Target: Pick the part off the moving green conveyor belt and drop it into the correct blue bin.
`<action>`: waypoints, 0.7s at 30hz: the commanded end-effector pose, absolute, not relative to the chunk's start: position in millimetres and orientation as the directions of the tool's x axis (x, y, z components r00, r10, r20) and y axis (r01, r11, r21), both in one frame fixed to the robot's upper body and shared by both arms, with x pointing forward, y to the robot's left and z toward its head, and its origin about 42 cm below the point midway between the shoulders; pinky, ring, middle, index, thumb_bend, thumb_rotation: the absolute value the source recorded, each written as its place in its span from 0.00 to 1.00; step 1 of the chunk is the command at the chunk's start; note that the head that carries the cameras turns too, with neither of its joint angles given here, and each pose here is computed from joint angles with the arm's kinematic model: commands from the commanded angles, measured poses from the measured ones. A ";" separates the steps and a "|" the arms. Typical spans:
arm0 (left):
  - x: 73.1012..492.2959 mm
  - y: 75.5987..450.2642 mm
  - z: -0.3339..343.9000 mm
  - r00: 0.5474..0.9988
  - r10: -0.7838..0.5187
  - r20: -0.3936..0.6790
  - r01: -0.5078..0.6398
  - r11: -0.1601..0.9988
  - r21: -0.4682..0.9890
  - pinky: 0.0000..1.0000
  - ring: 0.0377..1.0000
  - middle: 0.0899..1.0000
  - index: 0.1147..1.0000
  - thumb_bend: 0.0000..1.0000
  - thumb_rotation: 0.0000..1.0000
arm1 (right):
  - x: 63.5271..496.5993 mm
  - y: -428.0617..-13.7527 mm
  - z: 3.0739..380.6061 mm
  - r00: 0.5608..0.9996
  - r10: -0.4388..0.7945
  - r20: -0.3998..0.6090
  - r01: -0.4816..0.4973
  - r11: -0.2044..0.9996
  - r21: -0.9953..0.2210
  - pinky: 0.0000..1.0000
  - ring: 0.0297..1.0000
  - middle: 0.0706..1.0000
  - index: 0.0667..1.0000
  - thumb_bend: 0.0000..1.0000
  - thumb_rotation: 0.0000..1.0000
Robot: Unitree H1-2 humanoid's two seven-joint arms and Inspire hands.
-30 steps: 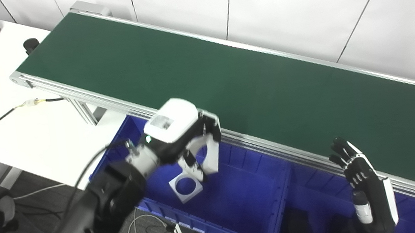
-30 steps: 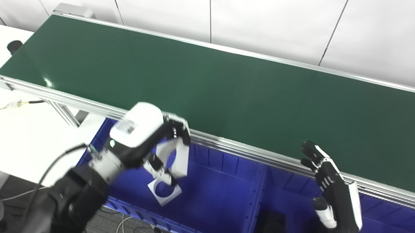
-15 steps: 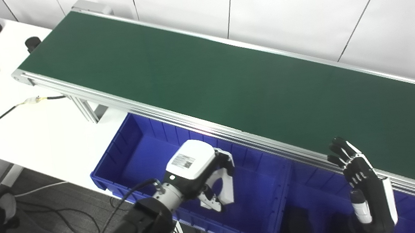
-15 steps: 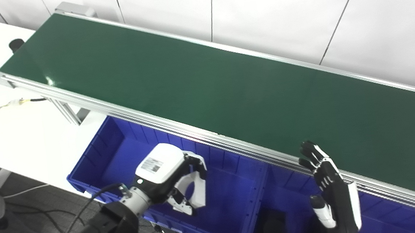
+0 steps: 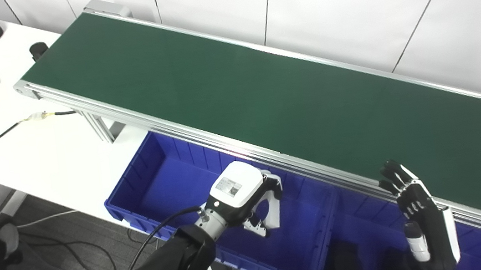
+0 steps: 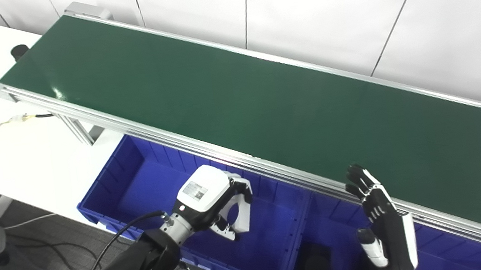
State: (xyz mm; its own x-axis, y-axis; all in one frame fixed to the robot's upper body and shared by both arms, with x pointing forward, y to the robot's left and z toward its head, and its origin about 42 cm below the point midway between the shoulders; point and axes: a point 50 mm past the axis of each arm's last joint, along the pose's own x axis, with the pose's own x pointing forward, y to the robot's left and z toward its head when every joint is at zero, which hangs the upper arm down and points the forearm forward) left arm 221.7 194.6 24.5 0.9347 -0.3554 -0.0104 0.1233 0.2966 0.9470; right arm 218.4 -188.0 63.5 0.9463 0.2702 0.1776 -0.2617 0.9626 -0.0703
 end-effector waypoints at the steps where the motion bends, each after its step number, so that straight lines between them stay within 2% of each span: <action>1: 230.6 194.7 31.8 0.936 -0.348 0.053 0.063 0.313 0.948 0.47 0.46 0.45 0.40 0.52 0.00 | 219.3 -186.1 75.1 0.928 0.271 0.255 -0.261 0.963 -0.074 0.80 0.85 0.88 0.79 0.88 0.86; 11: 231.0 199.8 20.6 0.927 -0.376 0.010 0.104 0.283 0.954 0.48 0.46 0.45 0.40 0.52 0.00 | 218.3 -183.5 75.6 0.928 0.271 0.258 -0.260 0.963 -0.074 0.80 0.85 0.88 0.79 0.88 0.85; 14: 230.5 200.7 19.9 0.920 -0.389 -0.050 0.163 0.263 0.951 0.48 0.46 0.45 0.41 0.52 0.00 | 218.5 -183.4 75.6 0.927 0.273 0.257 -0.262 0.962 -0.077 0.80 0.85 0.88 0.79 0.87 0.85; 16: 230.0 201.8 19.1 0.911 -0.398 -0.106 0.211 0.231 0.950 0.51 0.51 0.51 0.42 0.52 0.05 | 218.7 -183.2 75.6 0.927 0.273 0.257 -0.262 0.962 -0.076 0.80 0.85 0.88 0.79 0.88 0.85; 17: 229.7 202.2 18.9 0.906 -0.400 -0.137 0.237 0.212 0.948 0.53 0.54 0.54 0.44 0.62 0.08 | 218.7 -183.1 75.5 0.927 0.273 0.257 -0.262 0.962 -0.075 0.80 0.85 0.88 0.79 0.88 0.86; 18: 229.6 202.6 18.8 0.901 -0.402 -0.165 0.260 0.193 0.946 0.57 0.59 0.60 0.52 0.88 0.17 | 218.8 -183.0 75.2 0.927 0.272 0.256 -0.261 0.962 -0.076 0.80 0.85 0.88 0.80 0.88 0.86; 21: 229.2 203.1 19.5 0.888 -0.410 -0.208 0.295 0.161 0.942 0.60 0.62 0.64 0.56 0.98 0.23 | 218.8 -182.6 75.0 0.928 0.269 0.256 -0.260 0.963 -0.071 0.80 0.85 0.88 0.79 0.87 0.85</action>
